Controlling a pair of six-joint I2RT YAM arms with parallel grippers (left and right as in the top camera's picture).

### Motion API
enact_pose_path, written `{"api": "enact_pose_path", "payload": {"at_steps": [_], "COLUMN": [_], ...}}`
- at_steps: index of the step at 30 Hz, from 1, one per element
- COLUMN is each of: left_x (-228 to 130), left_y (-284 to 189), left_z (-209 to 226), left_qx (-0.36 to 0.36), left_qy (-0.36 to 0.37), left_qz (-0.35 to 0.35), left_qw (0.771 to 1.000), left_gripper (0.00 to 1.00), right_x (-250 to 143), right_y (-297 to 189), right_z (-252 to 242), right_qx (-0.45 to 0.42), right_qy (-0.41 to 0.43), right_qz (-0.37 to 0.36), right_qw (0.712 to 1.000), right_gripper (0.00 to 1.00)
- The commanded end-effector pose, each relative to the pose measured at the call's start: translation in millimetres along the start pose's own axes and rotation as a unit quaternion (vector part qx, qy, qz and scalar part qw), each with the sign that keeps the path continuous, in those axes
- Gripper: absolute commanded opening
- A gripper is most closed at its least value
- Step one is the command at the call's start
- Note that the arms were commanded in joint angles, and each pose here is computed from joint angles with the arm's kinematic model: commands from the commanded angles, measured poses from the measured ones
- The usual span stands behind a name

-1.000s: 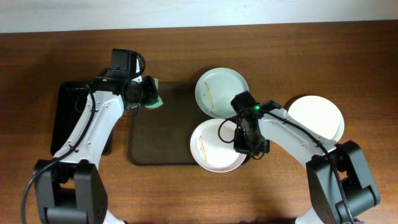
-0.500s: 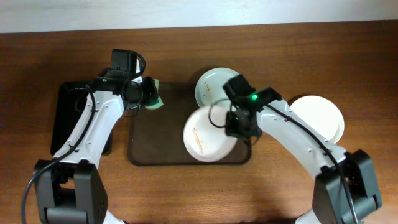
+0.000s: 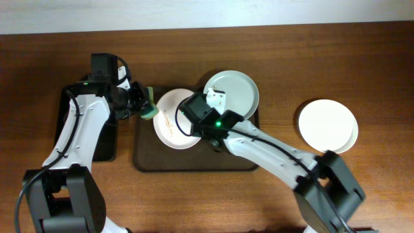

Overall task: Clean dirty plates on tray and stack at the side
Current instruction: 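Slide the bottom plate left toward the sponge with the right gripper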

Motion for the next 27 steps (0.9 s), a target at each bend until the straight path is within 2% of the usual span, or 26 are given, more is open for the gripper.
{"api": "enact_pose_path", "payload": {"at_steps": [1,3,4,5,7,8,9,14,17,20,27], "left_x": [-1,0,0,1,1,1,1,1,1,2,3], "left_y": [-1,-1,-1,-1,-1,-1,-1,-1,-1,-1,0], "left_z": [-4,-4,-3,-2,-2,-2,-2,-2,-1,0,0], "left_qx": [-0.012,-0.011,-0.008,-0.003,-0.001,0.0,0.0,0.0,0.0,0.006,0.006], "left_qy": [0.007,0.007,0.007,0.007,0.007,0.007,0.007,0.007,0.007,0.008,0.008], "left_qz": [0.007,0.006,0.004,0.001,0.0,0.0,0.0,0.0,0.0,-0.004,-0.007], "left_qw": [1.0,1.0,1.0,1.0,1.0,1.0,1.0,1.0,1.0,1.0,1.0], "left_gripper": [0.01,0.01,0.01,0.01,0.01,0.01,0.01,0.01,0.01,0.01,0.01], "right_x": [-15,-21,-24,-26,-27,-25,-20,15,29,27,5], "right_y": [18,19,18,17,16,15,12,-3,-1,11,42], "right_z": [8,13,17,21,22,22,24,24,18,12,12], "right_qx": [0.0,0.025,0.045,0.063,0.073,0.075,0.08,0.092,0.135,0.173,0.17], "right_qy": [0.01,-0.002,-0.02,-0.048,-0.088,-0.1,-0.116,-0.191,-0.214,-0.24,-0.284], "right_qz": [0.03,0.058,0.073,0.082,0.086,0.085,0.081,0.054,0.062,0.091,0.133], "right_qw": [1.0,0.998,0.996,0.993,0.99,0.989,0.987,0.976,0.965,0.951,0.934], "right_gripper": [0.04,0.04,0.08,0.19,0.47,0.57,0.62,0.66,0.55,0.54,0.53]}}
Point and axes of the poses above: each gripper's point midway between its finger pads, its own y axis out along the fingers, its own z axis along the line the jaws close on, x = y × z, the point moved 7 cm from there along -y, back along the fingers, and after that the axes turned 5 degrees about -y, right-handed, at the moved point
